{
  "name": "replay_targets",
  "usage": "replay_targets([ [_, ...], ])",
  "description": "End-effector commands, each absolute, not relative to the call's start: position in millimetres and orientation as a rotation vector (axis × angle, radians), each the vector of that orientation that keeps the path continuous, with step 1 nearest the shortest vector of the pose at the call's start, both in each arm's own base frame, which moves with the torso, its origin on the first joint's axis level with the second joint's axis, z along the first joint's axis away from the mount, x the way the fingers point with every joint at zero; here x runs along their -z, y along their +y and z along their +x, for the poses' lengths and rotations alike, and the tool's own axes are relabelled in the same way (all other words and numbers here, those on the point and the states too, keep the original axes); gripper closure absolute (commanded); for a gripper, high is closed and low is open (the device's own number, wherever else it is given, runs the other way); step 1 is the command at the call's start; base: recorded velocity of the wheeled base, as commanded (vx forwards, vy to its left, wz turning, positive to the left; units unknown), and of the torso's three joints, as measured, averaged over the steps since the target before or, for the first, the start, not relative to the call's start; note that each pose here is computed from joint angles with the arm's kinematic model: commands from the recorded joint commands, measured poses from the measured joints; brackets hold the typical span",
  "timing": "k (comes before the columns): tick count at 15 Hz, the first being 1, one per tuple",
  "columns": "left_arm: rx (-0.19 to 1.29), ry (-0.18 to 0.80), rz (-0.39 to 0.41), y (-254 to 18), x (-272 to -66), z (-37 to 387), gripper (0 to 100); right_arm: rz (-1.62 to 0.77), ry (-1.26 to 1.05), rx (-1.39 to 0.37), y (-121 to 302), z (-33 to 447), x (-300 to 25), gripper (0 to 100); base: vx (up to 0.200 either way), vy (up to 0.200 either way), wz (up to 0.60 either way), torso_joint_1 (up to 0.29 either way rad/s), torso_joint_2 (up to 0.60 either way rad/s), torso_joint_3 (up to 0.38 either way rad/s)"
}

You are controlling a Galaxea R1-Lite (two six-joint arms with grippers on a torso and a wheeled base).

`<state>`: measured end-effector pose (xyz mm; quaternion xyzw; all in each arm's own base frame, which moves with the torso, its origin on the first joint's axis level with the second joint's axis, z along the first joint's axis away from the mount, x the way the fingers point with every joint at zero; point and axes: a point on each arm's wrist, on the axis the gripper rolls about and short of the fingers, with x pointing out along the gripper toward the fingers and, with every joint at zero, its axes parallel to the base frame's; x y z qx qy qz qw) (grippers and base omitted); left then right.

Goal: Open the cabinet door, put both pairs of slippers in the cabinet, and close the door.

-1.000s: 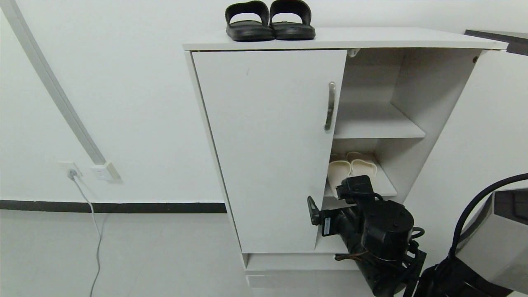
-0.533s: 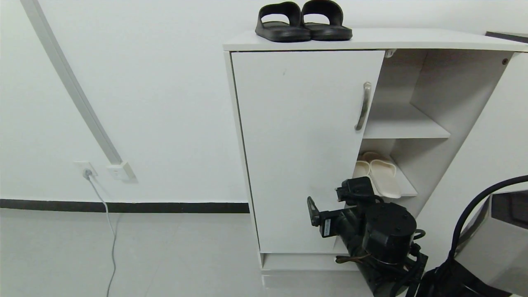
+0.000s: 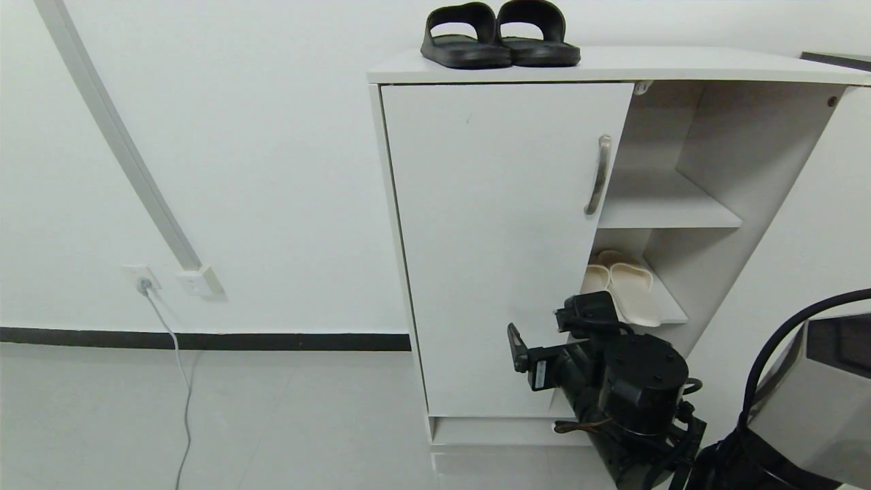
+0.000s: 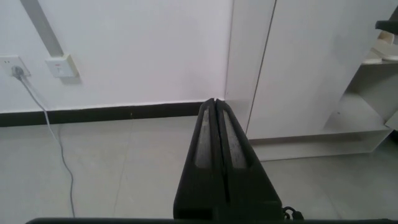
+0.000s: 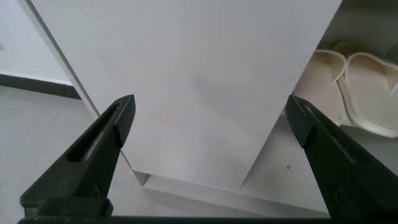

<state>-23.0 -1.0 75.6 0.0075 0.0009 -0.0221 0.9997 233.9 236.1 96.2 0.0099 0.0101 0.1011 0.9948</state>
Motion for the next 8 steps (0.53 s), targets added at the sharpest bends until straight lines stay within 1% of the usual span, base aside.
replay_targets([
  [1,0.043,0.001,0.015,-1.0,-75.6,-22.9,100,0.017,0.024,-0.204,236.9,233.9,-94.1,0,0.000,0.000,0.00,-0.007,-0.13,-0.183],
  [4,0.043,0.001,0.015,-1.0,-75.6,-22.9,100,0.015,0.027,-0.205,237.5,233.8,-93.1,0,0.000,0.000,0.00,0.004,-0.19,-0.334],
  [8,0.043,0.001,0.015,-1.0,-75.6,-22.9,100,0.015,0.027,-0.208,238.2,233.0,-93.1,0,0.000,0.000,0.00,0.050,-0.51,-0.370],
])
